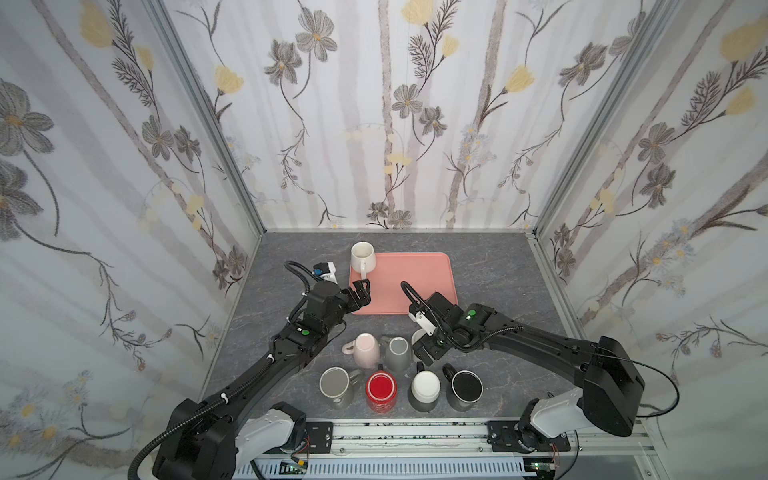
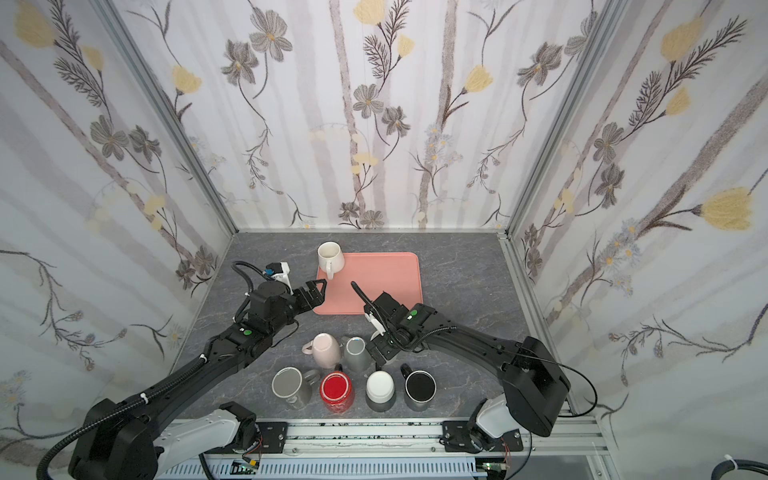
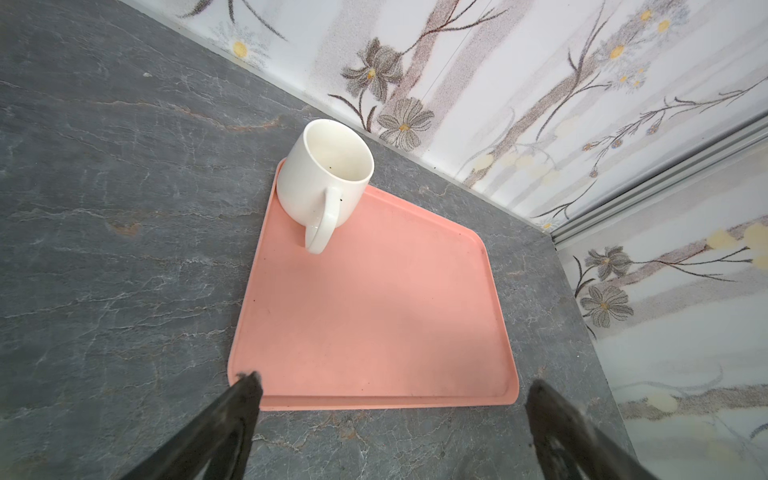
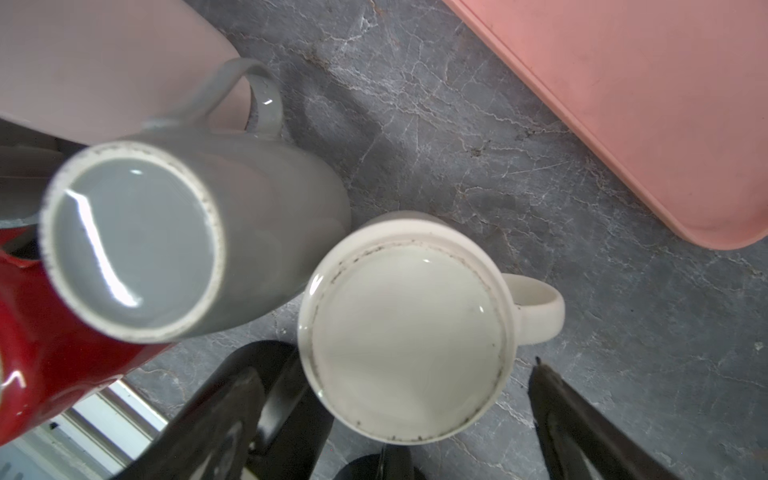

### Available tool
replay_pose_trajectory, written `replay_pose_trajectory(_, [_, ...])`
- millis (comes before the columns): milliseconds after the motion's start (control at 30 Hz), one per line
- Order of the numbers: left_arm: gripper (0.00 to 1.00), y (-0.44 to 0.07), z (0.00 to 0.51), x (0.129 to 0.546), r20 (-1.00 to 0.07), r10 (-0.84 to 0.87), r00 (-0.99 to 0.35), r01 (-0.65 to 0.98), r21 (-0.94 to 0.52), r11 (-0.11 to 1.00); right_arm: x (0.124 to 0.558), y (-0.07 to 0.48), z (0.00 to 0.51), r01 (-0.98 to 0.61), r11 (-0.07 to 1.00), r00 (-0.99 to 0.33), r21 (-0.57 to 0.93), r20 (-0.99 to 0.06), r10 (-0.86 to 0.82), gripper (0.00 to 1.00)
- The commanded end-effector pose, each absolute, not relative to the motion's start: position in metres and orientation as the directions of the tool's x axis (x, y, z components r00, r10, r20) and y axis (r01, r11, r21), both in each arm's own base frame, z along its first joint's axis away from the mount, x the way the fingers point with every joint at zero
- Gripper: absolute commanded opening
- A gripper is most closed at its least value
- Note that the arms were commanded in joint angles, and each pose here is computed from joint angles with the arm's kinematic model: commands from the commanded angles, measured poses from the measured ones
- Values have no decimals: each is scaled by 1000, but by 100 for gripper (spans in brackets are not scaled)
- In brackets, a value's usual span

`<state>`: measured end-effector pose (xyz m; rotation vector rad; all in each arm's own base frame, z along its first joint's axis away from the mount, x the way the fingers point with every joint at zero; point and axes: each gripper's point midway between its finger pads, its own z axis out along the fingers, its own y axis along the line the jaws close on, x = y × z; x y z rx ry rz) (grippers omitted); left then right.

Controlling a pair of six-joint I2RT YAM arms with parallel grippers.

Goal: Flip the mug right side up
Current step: 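Move the right gripper over the upside-down red-lined white mug while the left arm draws back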

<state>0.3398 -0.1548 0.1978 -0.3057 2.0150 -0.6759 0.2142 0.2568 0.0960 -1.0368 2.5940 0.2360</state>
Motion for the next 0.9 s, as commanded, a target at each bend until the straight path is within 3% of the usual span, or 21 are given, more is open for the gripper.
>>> replay_pose_trajectory(0, [100, -154, 198, 341, -712, -480, -512, 53, -584, 810, 222, 259, 96, -713, 701, -646, -10, -379, -663, 100])
replay_pose_trajectory(300, [100, -151, 198, 340, -709, -486, -511, 43, -586, 809, 229, 260, 90, -693, 720, -658, -29, -382, -649, 95])
replay_pose_trajectory(567, [100, -151, 201, 339, -707, -492, -508, 47, -593, 804, 253, 223, 90, -476, 879, -795, -18, -420, -439, 84])
replay_pose_trajectory(733, [100, -151, 200, 338, -706, -490, -512, 49, -594, 803, 258, 231, 114, -463, 882, -782, 87, -509, -360, 98])
replay_pose_trajectory(867, [100, -151, 201, 337, -703, -495, -510, 50, -599, 799, 270, 227, 140, -441, 875, -774, 199, -578, -259, 100])
